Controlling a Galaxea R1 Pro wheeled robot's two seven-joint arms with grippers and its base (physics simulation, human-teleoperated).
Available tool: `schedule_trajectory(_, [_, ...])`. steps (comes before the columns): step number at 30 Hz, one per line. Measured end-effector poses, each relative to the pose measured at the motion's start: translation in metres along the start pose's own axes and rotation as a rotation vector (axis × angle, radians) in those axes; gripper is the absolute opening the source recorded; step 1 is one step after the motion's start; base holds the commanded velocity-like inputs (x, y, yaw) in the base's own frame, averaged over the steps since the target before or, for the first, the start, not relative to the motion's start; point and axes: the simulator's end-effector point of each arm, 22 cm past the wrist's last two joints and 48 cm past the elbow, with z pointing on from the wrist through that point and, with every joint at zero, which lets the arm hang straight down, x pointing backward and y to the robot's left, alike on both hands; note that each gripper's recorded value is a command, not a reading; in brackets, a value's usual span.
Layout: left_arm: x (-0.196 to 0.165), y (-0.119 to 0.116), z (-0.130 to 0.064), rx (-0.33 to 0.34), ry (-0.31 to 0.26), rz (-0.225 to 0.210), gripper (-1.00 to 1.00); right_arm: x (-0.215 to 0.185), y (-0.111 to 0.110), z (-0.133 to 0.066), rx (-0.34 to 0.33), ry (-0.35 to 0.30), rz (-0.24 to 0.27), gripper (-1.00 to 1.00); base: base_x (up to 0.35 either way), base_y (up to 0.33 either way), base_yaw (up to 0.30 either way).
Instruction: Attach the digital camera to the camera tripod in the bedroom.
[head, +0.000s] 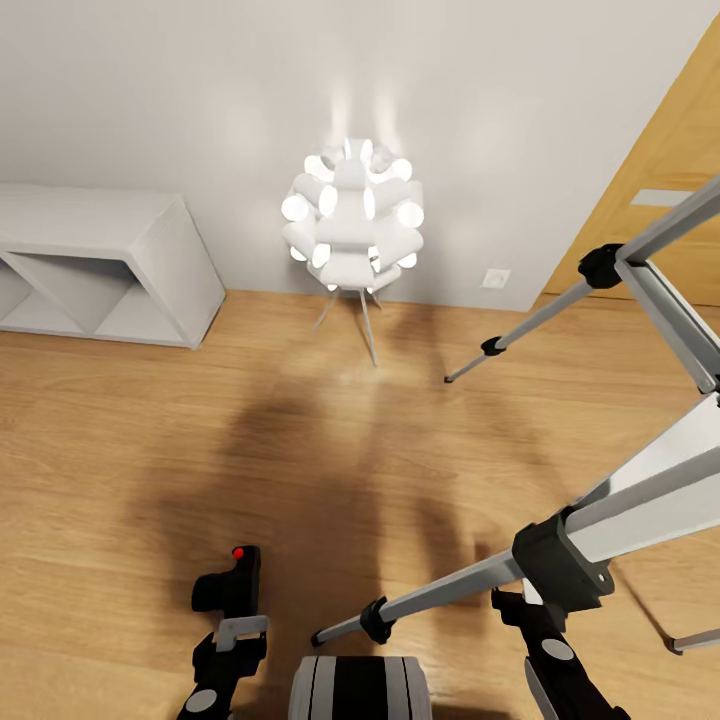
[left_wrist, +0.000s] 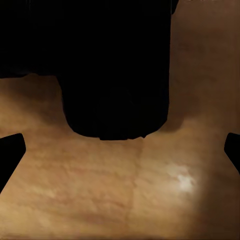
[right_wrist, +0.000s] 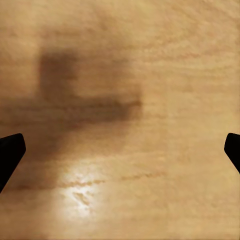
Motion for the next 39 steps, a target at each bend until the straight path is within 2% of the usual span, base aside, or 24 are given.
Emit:
schedule_trajectory(14, [-0.004, 0.000, 0.000, -0.001, -0.008, -0.001, 1.00, 0.000, 0.001, 0.000, -0.001, 0.000, 0.000, 1.00, 0.000, 0.000, 0.000])
schedule_trajectory(23, [0.015, 0.000, 0.005, -0.001, 0.029, 0.005, 1.00, 0.019, 0.003, 0.006, -0.002, 0.036, -0.009, 1.00, 0.000, 0.000, 0.000])
schedule_trajectory(39, [0.012, 0.000, 0.006, -0.003, 0.021, 0.003, 1.00, 0.019, 0.003, 0.006, -0.003, 0.036, -0.009, 1.00, 0.000, 0.000, 0.000])
